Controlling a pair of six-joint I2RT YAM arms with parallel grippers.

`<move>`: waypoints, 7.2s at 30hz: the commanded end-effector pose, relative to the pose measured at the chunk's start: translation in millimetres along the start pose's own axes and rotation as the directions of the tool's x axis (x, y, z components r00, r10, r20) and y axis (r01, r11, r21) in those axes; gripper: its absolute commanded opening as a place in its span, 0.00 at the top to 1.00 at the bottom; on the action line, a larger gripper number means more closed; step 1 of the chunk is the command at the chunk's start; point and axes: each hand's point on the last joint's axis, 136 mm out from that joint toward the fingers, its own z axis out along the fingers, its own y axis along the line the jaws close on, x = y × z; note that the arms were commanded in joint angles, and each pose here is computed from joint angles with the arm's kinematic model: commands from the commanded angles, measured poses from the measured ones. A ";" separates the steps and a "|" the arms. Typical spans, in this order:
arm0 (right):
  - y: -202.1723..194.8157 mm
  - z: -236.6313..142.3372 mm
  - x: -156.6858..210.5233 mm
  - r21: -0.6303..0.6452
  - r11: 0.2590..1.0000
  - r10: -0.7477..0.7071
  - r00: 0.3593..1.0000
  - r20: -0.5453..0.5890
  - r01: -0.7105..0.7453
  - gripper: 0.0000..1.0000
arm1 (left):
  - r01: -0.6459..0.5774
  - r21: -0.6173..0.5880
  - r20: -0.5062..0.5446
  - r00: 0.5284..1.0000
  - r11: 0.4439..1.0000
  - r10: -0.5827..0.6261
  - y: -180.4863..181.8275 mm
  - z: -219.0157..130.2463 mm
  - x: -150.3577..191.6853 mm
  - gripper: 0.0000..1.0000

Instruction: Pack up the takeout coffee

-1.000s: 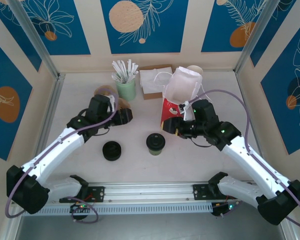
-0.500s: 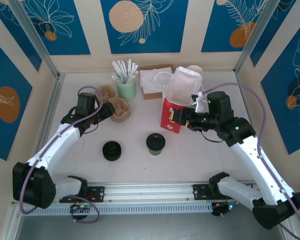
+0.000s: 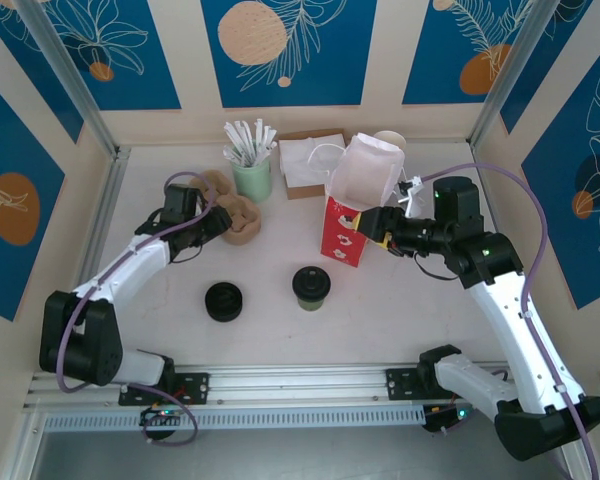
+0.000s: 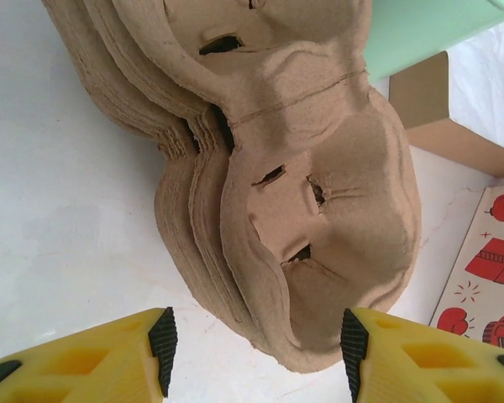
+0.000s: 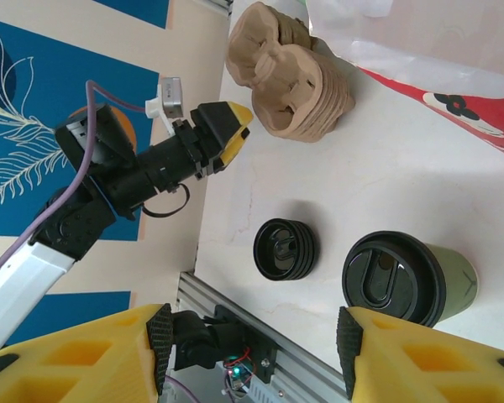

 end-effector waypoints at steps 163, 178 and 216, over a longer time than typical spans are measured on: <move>162.7 -2.3 -22.1 -0.574 0.584 -0.600 0.782 0.171 0.574 0.49 | -0.406 0.894 0.294 0.852 0.192 0.433 -258.6 -306.2 13.2 0.96; 155.1 -16.0 -29.7 -0.436 0.645 -0.599 0.769 0.223 0.628 0.44 | -0.410 0.890 0.298 0.854 0.200 0.427 -257.6 -308.6 13.8 0.98; 166.8 -11.2 -20.9 -0.524 0.595 -0.616 0.765 0.190 0.609 0.74 | -0.391 0.907 0.290 0.848 0.154 0.443 -267.8 -314.3 24.3 1.00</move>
